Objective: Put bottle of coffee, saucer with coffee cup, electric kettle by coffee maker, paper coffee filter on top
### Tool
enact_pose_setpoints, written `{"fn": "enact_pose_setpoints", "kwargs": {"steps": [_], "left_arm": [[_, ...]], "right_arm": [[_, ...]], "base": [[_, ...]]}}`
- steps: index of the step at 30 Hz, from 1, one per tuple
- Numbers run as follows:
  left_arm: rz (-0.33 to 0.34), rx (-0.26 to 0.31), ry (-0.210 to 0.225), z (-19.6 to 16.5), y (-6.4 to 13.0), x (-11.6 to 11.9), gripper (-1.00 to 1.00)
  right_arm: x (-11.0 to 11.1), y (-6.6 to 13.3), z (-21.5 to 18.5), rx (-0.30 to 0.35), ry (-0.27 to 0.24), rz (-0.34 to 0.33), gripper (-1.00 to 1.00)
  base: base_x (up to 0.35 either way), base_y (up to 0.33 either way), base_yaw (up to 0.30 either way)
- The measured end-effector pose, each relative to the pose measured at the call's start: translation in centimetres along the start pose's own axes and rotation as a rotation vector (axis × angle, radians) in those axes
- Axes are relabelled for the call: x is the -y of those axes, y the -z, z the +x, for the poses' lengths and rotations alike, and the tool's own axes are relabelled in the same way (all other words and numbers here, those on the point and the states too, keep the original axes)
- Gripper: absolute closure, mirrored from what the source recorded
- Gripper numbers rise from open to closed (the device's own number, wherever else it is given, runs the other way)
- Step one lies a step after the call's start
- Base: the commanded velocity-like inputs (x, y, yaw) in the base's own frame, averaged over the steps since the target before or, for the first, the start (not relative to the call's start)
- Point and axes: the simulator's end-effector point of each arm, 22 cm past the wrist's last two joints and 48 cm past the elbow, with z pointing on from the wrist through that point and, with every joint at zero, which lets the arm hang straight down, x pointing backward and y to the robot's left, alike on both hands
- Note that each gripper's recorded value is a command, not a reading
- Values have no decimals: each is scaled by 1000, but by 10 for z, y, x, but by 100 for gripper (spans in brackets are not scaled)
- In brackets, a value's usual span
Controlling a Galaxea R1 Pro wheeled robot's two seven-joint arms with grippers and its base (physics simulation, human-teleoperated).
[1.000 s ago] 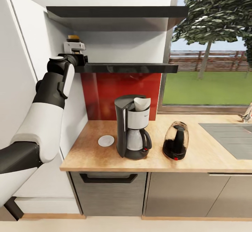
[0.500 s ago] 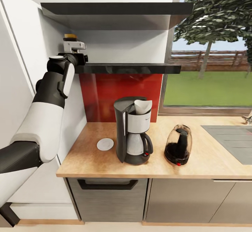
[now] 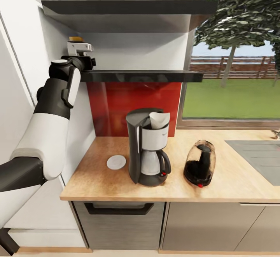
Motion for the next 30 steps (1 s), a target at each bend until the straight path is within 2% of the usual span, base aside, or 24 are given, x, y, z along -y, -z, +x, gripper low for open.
{"fn": "enact_pose_setpoints", "kwargs": {"steps": [14,20,30], "left_arm": [[0,3,-1,2,0,0,-100],[0,3,-1,2,0,0,-100],[1,3,-1,2,1,1,-100]], "right_arm": [[-1,0,0,0,0,-1,-100],[-1,0,0,0,0,-1,-100],[-1,0,0,0,0,-1,-100]], "base": [[25,2,0],[0,155,0],[15,23,0]]}}
